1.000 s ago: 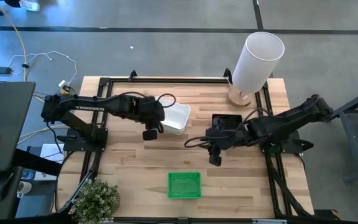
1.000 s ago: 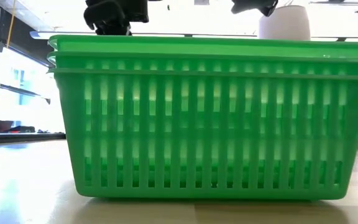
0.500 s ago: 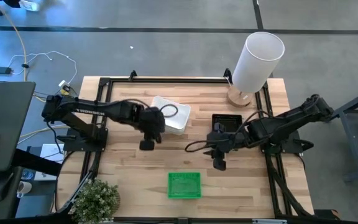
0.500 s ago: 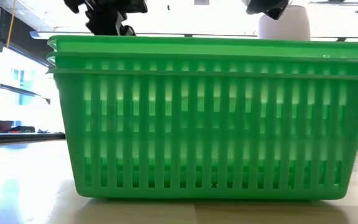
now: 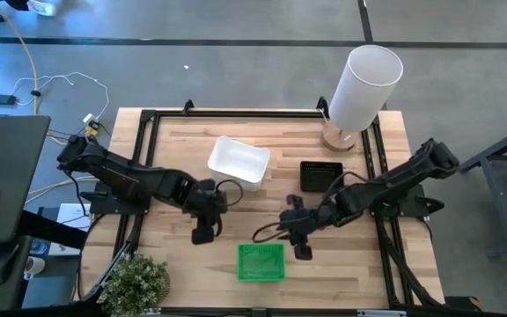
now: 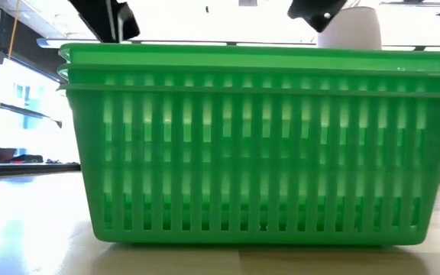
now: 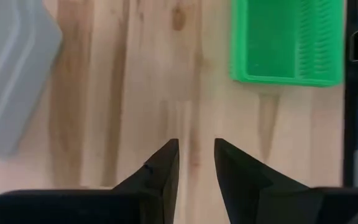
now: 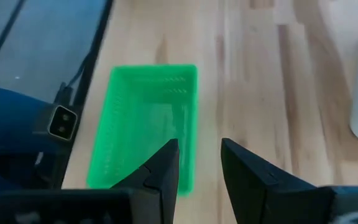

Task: Stack baskets by color
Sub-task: Adjust the stacked green bins

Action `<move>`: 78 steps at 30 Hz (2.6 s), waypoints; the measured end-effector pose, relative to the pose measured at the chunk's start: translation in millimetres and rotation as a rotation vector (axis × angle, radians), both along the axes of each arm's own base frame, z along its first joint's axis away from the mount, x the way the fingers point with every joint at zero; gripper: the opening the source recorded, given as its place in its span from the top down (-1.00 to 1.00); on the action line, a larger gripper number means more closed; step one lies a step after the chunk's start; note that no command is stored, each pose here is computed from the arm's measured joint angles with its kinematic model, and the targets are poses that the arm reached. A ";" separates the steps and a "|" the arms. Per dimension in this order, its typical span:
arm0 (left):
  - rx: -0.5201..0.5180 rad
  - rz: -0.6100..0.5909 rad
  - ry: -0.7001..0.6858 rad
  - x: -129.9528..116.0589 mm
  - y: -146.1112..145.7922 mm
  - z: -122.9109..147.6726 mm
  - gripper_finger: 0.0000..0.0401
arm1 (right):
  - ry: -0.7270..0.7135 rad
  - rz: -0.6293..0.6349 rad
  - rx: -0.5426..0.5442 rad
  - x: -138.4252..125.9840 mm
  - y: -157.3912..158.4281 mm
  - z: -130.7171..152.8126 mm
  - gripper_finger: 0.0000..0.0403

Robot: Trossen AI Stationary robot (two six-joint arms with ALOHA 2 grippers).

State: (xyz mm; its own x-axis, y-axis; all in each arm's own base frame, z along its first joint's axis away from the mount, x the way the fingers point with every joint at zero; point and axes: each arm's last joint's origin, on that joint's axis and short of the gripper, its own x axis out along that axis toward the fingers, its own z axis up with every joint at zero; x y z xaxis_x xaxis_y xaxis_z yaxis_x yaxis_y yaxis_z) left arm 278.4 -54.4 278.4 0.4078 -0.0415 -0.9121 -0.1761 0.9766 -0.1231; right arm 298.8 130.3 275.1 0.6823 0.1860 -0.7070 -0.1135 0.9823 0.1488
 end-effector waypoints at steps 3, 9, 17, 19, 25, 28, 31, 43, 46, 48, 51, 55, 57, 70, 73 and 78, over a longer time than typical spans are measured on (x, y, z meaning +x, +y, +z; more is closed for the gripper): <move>-0.023 0.021 0.003 -2.0 -9.4 0.0 0.55 | -0.011 0.029 -0.022 9.0 4.2 -9.5 0.47; -0.030 -0.009 0.005 -5.4 -22.4 0.0 0.55 | 0.028 0.049 -0.050 22.6 9.7 -33.2 0.47; -0.023 -0.011 0.001 -5.8 -23.8 0.2 0.55 | 0.099 0.073 -0.053 35.7 16.6 -65.2 0.47; -0.016 -0.005 0.000 -5.5 -22.8 0.1 0.55 | 0.110 0.080 -0.054 38.5 18.1 -72.2 0.47; 0.017 0.008 -0.009 -5.2 -21.7 0.1 0.55 | 0.126 0.082 -0.055 41.8 19.7 -81.4 0.47; 0.017 0.008 -0.010 -5.2 -21.6 0.3 0.55 | 0.133 0.078 -0.059 41.7 19.5 -82.6 0.47; 0.017 0.008 -0.010 -5.2 -21.6 0.3 0.55 | 0.141 0.065 -0.055 43.0 18.2 -85.0 0.47; 0.023 -0.005 -0.009 -5.4 -21.6 0.3 0.55 | 0.168 -0.001 -0.066 46.8 10.8 -92.6 0.47; 0.025 -0.009 -0.008 -5.5 -21.6 0.3 0.55 | 0.165 -0.030 -0.071 49.6 3.9 -92.5 0.47; 0.025 -0.009 -0.008 -5.5 -21.6 0.3 0.55 | 0.167 -0.045 -0.073 51.3 -1.2 -92.6 0.47; 0.025 -0.010 -0.008 -5.5 -21.6 0.3 0.55 | 0.169 -0.070 -0.073 54.1 -9.5 -92.7 0.47; 0.025 -0.010 -0.008 -5.5 -21.6 0.3 0.55 | 0.173 -0.097 -0.073 57.3 -20.1 -93.0 0.47; 0.027 -0.014 -0.008 -5.5 -21.6 0.3 0.55 | 0.179 -0.111 -0.074 59.0 -25.2 -94.5 0.47; 0.045 -0.047 -0.008 -5.7 -21.5 -0.1 0.55 | 0.231 -0.248 -0.065 66.7 -49.8 -108.6 0.47; 0.046 -0.046 -0.008 -5.7 -21.4 -0.2 0.55 | 0.228 -0.325 -0.053 68.4 -58.7 -108.5 0.47; 0.047 -0.046 -0.008 -5.7 -21.4 -0.2 0.55 | 0.223 -0.387 -0.053 70.2 -69.2 -108.4 0.47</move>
State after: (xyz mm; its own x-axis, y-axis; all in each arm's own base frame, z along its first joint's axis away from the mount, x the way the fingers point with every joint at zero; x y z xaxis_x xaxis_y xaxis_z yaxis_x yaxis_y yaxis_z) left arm 272.7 -75.8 278.2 0.4136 -0.0181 -0.9103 -0.1298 0.9884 -0.0786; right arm 369.0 61.1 166.7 0.5242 -0.0934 -0.8464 0.2932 0.9530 0.0765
